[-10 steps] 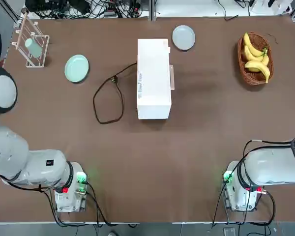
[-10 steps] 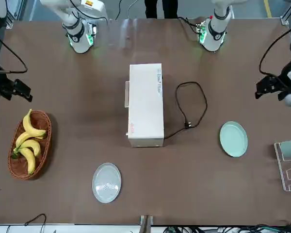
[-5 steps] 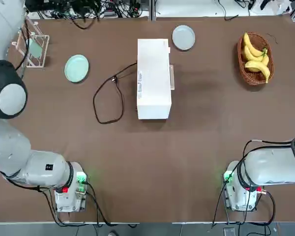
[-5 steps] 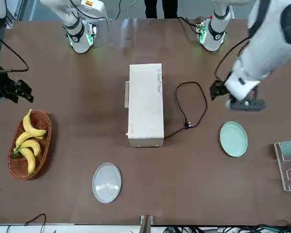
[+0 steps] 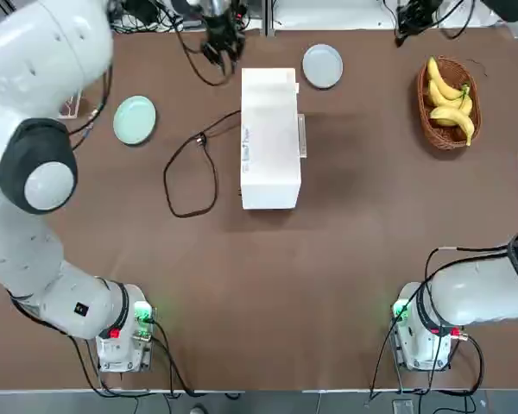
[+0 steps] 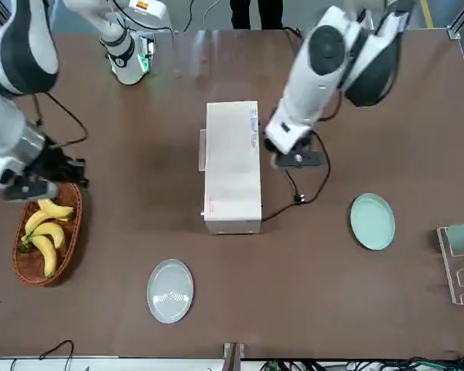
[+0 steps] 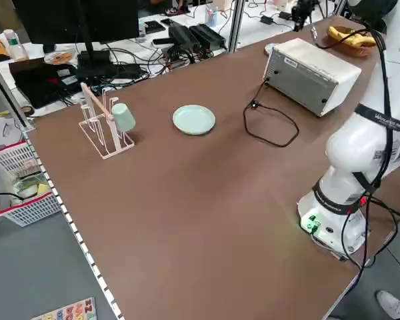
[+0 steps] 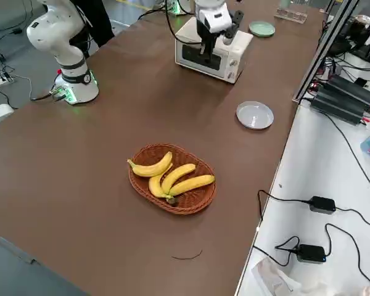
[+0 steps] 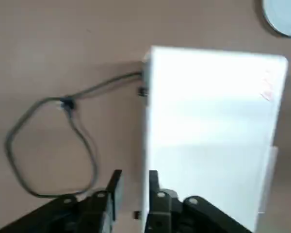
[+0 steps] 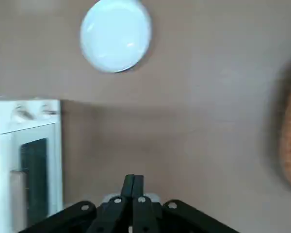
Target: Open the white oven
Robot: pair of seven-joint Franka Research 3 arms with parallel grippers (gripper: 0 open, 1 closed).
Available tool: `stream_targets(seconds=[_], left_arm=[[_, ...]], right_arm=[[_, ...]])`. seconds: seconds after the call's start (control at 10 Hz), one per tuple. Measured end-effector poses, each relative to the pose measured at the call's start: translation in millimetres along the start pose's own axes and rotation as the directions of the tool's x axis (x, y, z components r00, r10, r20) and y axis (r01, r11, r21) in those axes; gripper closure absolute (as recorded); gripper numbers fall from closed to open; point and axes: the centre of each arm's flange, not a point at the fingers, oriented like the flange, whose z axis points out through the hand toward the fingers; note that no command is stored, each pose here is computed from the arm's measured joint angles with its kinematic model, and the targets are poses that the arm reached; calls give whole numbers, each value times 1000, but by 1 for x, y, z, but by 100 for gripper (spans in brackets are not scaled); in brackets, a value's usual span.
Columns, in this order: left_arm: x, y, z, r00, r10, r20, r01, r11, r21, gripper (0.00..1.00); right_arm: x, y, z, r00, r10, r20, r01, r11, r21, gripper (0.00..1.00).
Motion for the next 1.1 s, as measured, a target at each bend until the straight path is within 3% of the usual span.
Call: stream_targets(seconds=[0.1, 0.3, 0.6, 1.1], left_arm=[[-12, 23, 21, 1000, -4, 7, 4, 1000, -6, 84], [-24, 49, 64, 1000, -26, 10, 26, 1000, -17, 93], [-25, 45, 92, 1000, -15, 9, 15, 1000, 27, 95], [-26, 35, 116, 1000, -3, 11, 3, 997, 81, 95]], right_arm=[[-6, -19, 25, 999, -8, 32, 6, 996, 91, 99], [-22, -64, 63, 996, -44, 79, 30, 985, 171, 97], [-58, -118, 145, 998, -48, 41, 38, 977, 210, 97], [-78, -134, 180, 998, -59, 20, 54, 975, 214, 96]])
